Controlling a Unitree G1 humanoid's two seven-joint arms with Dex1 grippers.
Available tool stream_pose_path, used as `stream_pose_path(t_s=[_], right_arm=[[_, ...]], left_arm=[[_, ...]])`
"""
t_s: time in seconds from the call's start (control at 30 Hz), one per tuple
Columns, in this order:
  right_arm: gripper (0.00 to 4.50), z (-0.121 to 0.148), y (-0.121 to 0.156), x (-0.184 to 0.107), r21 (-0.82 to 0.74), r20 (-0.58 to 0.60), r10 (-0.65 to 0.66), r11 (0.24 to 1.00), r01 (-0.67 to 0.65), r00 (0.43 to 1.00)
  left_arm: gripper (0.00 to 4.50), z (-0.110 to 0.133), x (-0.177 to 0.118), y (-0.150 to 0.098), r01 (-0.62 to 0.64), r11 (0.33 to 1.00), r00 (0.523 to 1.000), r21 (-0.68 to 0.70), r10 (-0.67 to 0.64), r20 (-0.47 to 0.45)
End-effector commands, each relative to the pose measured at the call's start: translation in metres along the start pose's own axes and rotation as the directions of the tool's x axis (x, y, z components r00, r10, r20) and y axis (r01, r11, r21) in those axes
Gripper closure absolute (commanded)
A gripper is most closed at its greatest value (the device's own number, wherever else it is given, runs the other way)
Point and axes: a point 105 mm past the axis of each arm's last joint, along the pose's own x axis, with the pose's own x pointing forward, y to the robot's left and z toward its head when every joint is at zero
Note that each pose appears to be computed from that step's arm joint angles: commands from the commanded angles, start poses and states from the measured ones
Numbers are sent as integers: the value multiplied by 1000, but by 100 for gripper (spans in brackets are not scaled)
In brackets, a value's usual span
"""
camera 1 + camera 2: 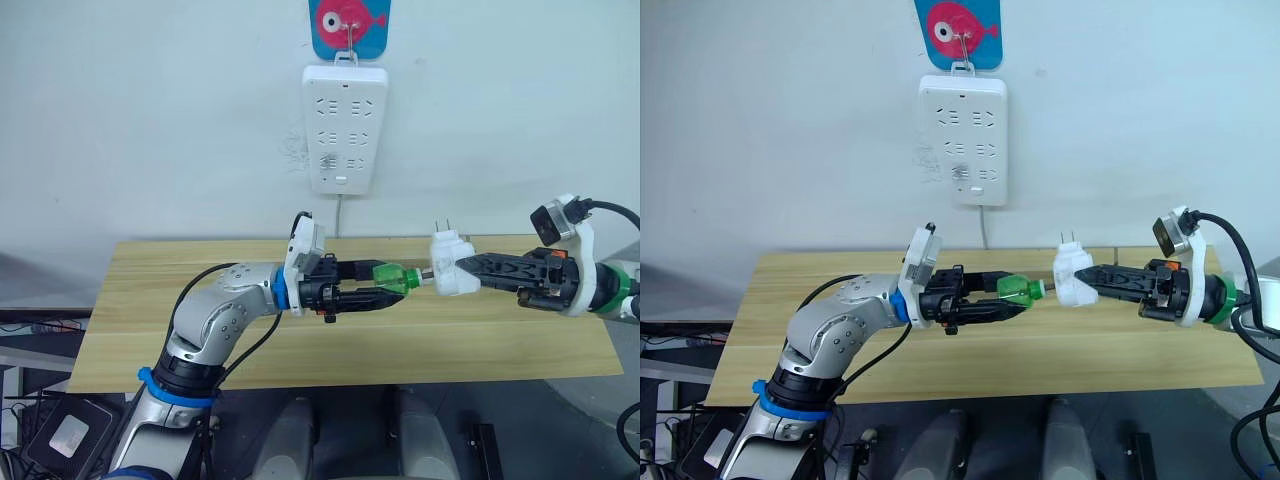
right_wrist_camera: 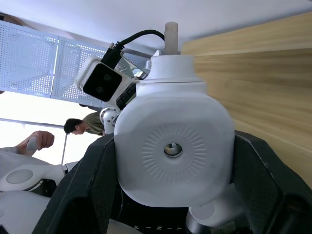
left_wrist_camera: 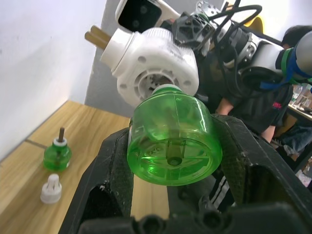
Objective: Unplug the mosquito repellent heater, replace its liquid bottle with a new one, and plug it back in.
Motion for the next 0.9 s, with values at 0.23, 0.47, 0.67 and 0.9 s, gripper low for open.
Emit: stream_pose_path(t_s=[0.23, 0.47, 0.67, 0.9], right_arm=[[153, -4, 16, -1, -32, -47, 49, 998, -50, 998], [153, -4, 18, -1, -28, -54, 69, 997, -71, 996], [153, -1, 19, 1, -33, -49, 82, 996, -84, 995], [153, 1, 19, 4, -33, -45, 87, 995, -89, 995]], left_arm=[[224, 9, 8, -8, 51, 998, 998, 26, -52, 25], [224, 7, 7, -10, 66, 998, 998, 20, -66, 14], [224, 3, 9, -13, 79, 997, 997, 14, -79, 6], [224, 3, 11, -14, 93, 996, 996, 15, -94, 3]])
